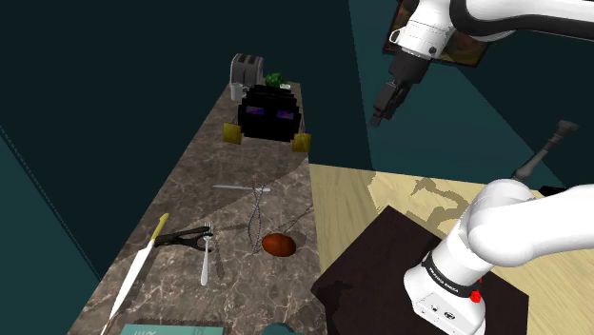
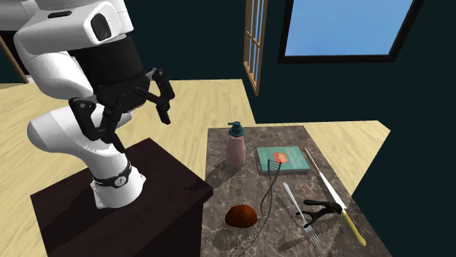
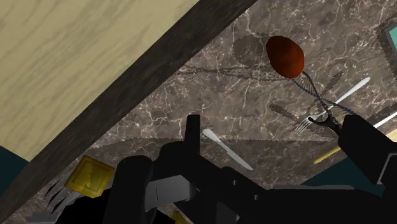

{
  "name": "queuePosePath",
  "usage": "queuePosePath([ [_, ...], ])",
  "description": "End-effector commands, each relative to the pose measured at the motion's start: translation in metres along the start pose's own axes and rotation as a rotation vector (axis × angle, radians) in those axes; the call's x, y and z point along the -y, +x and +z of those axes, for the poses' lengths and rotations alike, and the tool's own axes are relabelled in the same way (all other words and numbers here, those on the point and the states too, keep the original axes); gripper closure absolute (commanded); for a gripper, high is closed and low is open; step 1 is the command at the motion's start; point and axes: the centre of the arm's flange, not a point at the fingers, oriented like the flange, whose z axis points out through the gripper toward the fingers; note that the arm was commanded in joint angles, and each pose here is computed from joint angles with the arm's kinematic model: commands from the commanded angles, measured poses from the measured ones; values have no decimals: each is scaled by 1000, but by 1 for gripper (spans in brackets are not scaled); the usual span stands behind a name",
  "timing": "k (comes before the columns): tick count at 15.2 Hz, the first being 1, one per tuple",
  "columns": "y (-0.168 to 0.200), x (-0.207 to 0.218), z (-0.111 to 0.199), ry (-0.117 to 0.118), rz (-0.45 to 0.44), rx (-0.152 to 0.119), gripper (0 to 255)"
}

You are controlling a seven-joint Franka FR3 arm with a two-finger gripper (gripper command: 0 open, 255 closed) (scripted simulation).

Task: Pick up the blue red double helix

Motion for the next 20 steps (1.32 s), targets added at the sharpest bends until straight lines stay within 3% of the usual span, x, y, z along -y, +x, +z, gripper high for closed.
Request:
queuePosePath([
  [1,0,0,0,0,0,0,0],
  [20,95,203,134,-170,-149,-137,0],
])
